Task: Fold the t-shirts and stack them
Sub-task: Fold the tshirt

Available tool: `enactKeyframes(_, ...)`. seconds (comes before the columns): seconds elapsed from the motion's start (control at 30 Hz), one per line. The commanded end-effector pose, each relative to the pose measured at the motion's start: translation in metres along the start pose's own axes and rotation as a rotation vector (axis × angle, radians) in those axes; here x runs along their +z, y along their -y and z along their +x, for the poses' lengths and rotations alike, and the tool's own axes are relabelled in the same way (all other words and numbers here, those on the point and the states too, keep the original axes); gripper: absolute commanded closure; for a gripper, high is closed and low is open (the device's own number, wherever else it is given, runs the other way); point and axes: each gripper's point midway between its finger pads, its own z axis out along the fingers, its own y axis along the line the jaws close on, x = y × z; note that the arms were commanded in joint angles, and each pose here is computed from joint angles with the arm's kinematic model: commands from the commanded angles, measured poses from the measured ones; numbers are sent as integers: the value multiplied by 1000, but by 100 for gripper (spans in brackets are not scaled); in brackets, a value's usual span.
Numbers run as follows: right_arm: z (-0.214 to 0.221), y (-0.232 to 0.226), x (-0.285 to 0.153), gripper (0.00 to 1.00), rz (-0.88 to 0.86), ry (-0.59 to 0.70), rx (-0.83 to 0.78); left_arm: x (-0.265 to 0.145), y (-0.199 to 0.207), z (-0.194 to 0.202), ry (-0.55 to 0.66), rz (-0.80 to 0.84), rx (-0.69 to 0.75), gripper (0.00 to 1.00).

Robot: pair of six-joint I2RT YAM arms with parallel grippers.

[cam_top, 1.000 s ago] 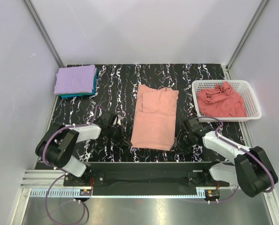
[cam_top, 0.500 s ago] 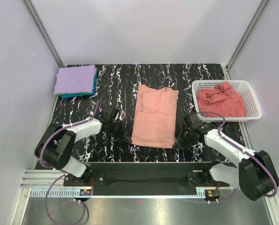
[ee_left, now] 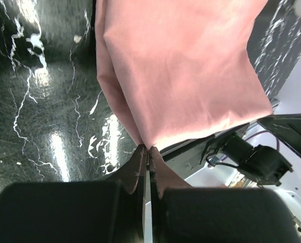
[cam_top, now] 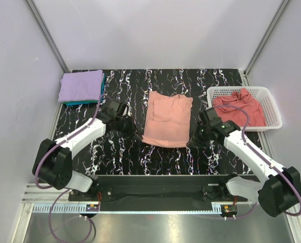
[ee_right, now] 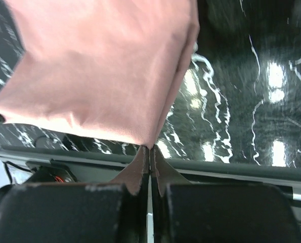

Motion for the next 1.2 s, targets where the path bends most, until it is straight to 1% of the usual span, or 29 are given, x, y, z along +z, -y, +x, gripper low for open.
enactKeyframes(0.0, -25, -15, -18, 100, 13, 84, -41, -17, 23, -25, 69, 34, 32, 100)
enactKeyframes(0.07, -33, -19, -19, 100, 32, 95, -52, -21, 32, -34, 85, 56, 34, 100)
enactKeyframes(0.1, -41, -29, -24, 100, 14, 112, -59, -28, 46, -45, 112, 84, 50, 100)
enactKeyframes(0.17, -51, -36, -23, 100, 26, 124, -78, -32, 53, -59, 130, 92, 47, 100)
enactKeyframes(0.2, -61, -46, -30, 100, 15, 147, -87, -34, 57, -65, 139, 96, 54, 100)
enactKeyframes(0.23, -68, -47, -27, 100, 41, 156, -96, -43, 70, -80, 171, 118, 63, 100)
enactKeyframes(0.27, -79, -57, -35, 100, 29, 177, -121, -37, 67, -86, 154, 100, 51, 100)
enactKeyframes(0.33, -95, -57, -32, 100, 68, 194, -134, -45, 79, -105, 187, 117, 58, 100)
enactKeyframes(0.43, -127, -63, -39, 100, 51, 236, -105, -38, 82, -128, 202, 123, 42, 100)
enactKeyframes(0.47, -141, -65, -38, 100, 45, 258, -104, -43, 93, -139, 226, 147, 54, 100)
enactKeyframes(0.53, -155, -64, -30, 100, 40, 240, -102, -31, 93, -153, 220, 141, 43, 100)
enactKeyframes(0.57, -165, -69, -33, 100, 25, 249, -107, -36, 108, -165, 247, 184, 69, 100)
enactKeyframes(0.63, -174, -67, -21, 100, 26, 221, -118, -25, 112, -179, 249, 197, 63, 100)
enactKeyframes(0.67, -182, -74, -22, 100, 9, 238, -127, -28, 125, -190, 277, 229, 78, 100)
enactKeyframes(0.7, -186, -77, -20, 100, 0, 239, -137, -17, 122, -197, 269, 220, 62, 100)
enactKeyframes(0.8, -205, -80, -14, 100, -1, 247, -137, -13, 137, -217, 284, 258, 59, 100)
enactKeyframes(0.83, -212, -76, -6, 100, 14, 240, -128, -5, 134, -224, 282, 257, 48, 100)
enactKeyframes(0.87, -222, -81, -8, 100, 0, 260, -129, -3, 137, -231, 293, 266, 43, 100)
enactKeyframes(0.9, -227, -82, -7, 100, -3, 263, -127, -6, 142, -240, 314, 280, 47, 100)
enactKeyframes(0.93, -232, -80, 2, 100, 6, 251, -124, 0, 139, -248, 318, 281, 37, 100)
enactKeyframes(1.1, -263, -93, 1, 100, -26, 291, -130, -5, 152, -278, 390, 355, 45, 100)
enactKeyframes(1.13, -266, -90, 8, 100, -20, 281, -127, -7, 154, -284, 405, 369, 47, 100)
enactKeyframes(1.17, -272, -94, 5, 100, -29, 294, -126, -1, 152, -290, 405, 373, 38, 100)
